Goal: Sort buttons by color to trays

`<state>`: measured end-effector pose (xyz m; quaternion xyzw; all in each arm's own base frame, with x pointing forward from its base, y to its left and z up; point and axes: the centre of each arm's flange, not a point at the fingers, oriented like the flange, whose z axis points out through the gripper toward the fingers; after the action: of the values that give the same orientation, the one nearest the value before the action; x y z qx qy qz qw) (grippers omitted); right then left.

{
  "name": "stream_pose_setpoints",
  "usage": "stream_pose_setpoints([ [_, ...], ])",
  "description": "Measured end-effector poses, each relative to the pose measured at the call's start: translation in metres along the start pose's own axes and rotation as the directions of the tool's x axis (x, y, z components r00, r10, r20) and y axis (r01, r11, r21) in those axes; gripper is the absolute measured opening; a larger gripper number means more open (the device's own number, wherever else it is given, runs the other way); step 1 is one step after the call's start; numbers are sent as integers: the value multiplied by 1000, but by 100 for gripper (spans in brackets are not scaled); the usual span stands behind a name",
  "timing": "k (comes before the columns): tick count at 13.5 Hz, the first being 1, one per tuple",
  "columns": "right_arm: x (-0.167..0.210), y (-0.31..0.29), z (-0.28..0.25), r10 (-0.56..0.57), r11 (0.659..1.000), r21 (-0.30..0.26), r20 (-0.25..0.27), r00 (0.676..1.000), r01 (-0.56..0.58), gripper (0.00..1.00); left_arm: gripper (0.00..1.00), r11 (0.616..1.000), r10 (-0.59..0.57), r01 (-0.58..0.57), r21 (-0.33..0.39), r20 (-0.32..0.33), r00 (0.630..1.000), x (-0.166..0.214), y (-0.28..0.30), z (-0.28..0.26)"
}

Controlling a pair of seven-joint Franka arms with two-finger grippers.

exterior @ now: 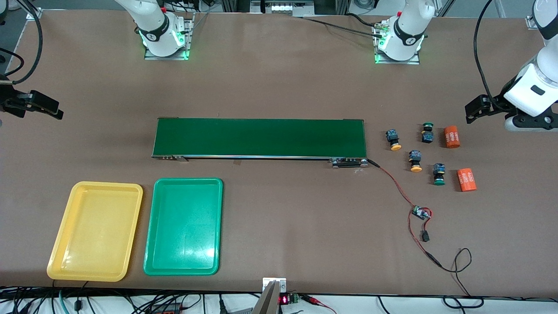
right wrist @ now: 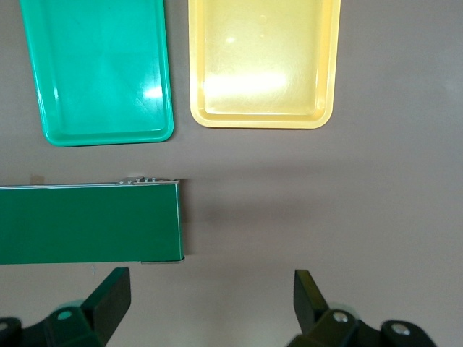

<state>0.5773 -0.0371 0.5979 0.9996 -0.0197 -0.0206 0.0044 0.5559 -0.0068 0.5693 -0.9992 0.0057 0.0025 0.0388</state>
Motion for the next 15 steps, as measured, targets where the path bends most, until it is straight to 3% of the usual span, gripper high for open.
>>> stream_pose_setpoints([
  [5, 0, -9, 0, -16, 1000, 0, 0, 1000, 16, 100, 100, 1000, 0, 0, 0, 8, 1000, 1, 0, 3],
  [10, 0, -8, 1, -14, 1000, 0, 3, 1000, 14, 100, 100, 1000, 4, -4, 2, 81, 997, 6, 2, 29],
  [15, 0, -8, 2, -15, 1000, 0, 5, 1000, 15, 100, 100, 996, -86, 86, 6, 210, 974, 30, -55, 127],
])
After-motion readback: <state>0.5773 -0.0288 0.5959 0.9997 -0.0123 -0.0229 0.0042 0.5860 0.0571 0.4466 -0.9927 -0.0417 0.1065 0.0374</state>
